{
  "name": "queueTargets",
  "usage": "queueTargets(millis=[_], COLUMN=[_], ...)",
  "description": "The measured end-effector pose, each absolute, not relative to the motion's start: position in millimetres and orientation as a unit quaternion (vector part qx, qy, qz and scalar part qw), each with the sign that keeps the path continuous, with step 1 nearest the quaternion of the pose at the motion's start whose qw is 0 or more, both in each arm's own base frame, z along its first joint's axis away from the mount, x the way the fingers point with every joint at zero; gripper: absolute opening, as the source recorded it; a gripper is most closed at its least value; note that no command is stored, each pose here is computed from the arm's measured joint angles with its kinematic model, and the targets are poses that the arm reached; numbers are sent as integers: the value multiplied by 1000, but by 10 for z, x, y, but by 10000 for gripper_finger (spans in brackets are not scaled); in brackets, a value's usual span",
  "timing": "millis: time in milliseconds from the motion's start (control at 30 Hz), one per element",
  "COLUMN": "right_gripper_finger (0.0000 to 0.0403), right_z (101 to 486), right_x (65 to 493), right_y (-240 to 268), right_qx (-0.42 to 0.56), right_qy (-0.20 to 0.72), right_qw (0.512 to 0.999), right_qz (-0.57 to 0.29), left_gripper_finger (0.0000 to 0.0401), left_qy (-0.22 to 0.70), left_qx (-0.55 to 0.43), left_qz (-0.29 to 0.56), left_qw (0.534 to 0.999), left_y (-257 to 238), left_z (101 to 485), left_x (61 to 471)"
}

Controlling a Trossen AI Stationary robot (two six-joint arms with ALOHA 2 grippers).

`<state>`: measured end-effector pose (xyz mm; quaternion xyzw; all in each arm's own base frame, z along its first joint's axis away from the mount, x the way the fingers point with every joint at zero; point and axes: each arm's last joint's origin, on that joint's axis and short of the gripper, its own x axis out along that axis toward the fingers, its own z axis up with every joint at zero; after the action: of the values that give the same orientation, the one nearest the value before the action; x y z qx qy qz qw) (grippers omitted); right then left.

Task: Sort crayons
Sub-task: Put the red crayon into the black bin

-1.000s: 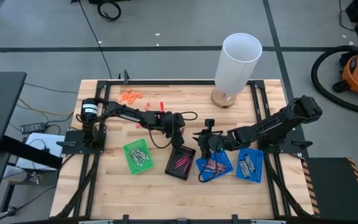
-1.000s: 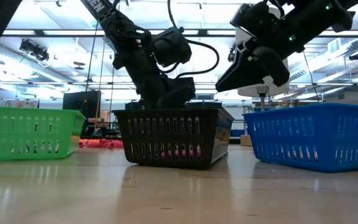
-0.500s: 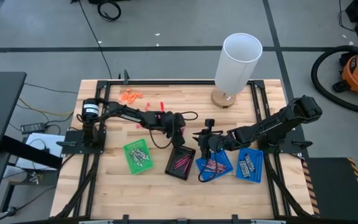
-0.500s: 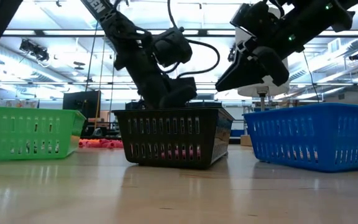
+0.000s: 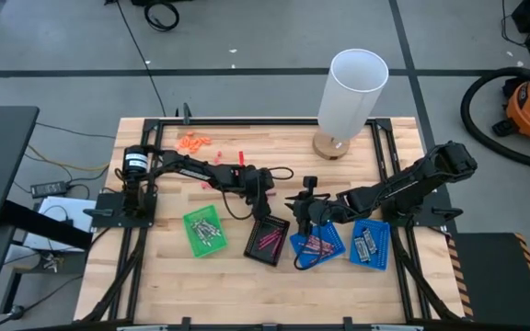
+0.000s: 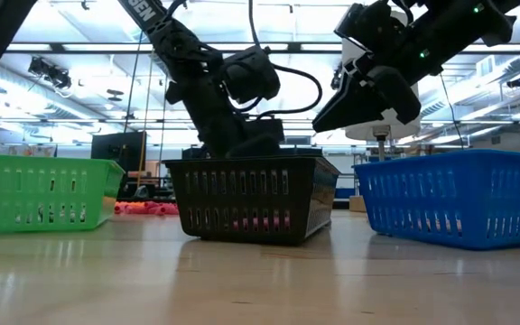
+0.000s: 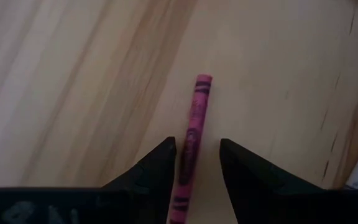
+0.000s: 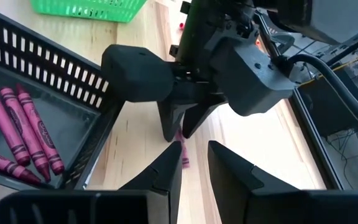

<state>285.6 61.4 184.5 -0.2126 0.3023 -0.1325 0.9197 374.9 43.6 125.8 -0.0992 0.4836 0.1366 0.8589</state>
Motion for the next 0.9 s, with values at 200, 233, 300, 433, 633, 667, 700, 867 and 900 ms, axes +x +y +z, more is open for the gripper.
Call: queueTargets(millis=[200, 233, 300, 433, 633, 667, 700, 867, 900], right_gripper_finger=[87, 87, 87, 87, 87, 87, 87, 87, 87], right_z=[1846, 1847, 1847, 1847, 1847, 1848, 1847, 1848, 1848], right_x=[2857, 2858, 2858, 2858, 2858, 2858, 2858, 2858, 2858], right_y=[615, 615, 615, 615, 615, 615, 615, 615, 615], right_qx=[-212, -212, -212, -212, -212, -212, -212, -212, -212], right_qy=[301, 301, 301, 301, 301, 301, 301, 301, 301], right_qw=[920, 920, 920, 920, 920, 920, 920, 920, 920], right_qz=[-133, -133, -133, -133, -133, -133, -133, -133, -133], left_gripper_finger=[140, 138, 127, 83, 21, 18, 17, 16, 16], left_qy=[490, 488, 488, 493, 491, 491, 491, 484, 482], left_qx=[-57, -47, -28, -26, -28, -29, -30, -34, -35], left_qz=[112, 105, 93, 85, 83, 83, 84, 88, 88], left_qw=[862, 865, 868, 865, 866, 867, 867, 870, 871], left_y=[427, 414, 402, 412, 415, 415, 415, 415, 415], left_z=[1254, 1256, 1256, 1227, 1226, 1225, 1225, 1271, 1290], left_x=[3744, 3751, 3759, 3756, 3759, 3760, 3760, 3757, 3754])
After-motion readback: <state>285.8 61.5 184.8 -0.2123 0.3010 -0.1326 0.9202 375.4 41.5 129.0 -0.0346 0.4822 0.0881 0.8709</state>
